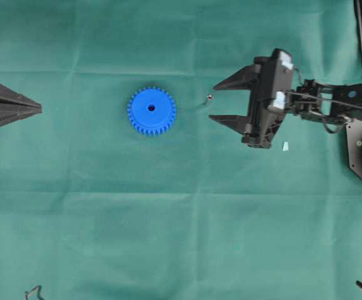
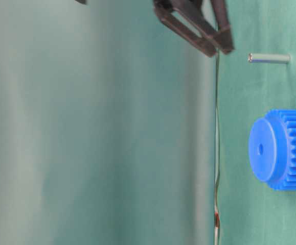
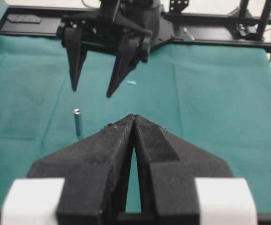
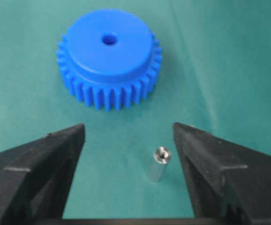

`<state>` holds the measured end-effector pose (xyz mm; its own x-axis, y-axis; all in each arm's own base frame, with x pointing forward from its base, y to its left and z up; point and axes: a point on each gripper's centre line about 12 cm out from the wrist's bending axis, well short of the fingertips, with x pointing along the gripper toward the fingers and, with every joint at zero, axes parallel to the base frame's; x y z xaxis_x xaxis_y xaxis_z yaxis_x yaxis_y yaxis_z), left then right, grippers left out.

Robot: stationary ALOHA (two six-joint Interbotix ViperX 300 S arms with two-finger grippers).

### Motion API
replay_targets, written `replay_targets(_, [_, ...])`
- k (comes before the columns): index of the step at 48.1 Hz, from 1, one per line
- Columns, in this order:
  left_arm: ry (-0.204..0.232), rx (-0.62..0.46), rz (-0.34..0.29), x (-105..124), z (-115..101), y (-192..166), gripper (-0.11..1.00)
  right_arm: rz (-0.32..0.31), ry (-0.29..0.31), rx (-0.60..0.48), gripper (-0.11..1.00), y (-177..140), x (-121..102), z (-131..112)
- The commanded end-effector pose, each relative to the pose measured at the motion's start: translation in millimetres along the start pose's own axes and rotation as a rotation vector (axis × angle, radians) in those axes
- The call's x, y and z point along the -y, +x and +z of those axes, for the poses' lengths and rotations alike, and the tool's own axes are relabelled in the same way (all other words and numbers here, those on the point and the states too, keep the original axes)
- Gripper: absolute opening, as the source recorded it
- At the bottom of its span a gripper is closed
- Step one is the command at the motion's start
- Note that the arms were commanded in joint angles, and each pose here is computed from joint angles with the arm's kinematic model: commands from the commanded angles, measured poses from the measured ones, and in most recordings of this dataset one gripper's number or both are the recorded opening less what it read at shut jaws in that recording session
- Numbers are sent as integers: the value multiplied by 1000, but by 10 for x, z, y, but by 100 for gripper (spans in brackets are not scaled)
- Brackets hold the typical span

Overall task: Insert the shaft into the center hole of the gear.
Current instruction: 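Move the right gripper open toward the silver shaft right of the gear, then close the right gripper on the silver shaft, holding it upright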

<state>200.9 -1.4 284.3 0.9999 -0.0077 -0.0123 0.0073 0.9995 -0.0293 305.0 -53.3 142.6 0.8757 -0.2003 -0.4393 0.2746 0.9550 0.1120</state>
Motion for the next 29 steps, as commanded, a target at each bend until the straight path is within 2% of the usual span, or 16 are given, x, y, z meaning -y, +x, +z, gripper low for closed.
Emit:
replay_targets(1, [3,14,-3,6,74,22,0,-17,20,21,80,100,22,-7])
replay_targets(4, [2,9,-2,5,69,22,0,-30,28,6,77,153,43,-85])
replay_targets(12, [2,1,-2,5,59,25,0,-58,48,-18,77,236,86,-223])
replay_targets(21, [2,3,-2,5,62,22,0,-66,51,7,75,235,102,-229])
replay_targets(29, [0,1,-2,5,60,22,0,-66,55,13,64,238,100,-211])
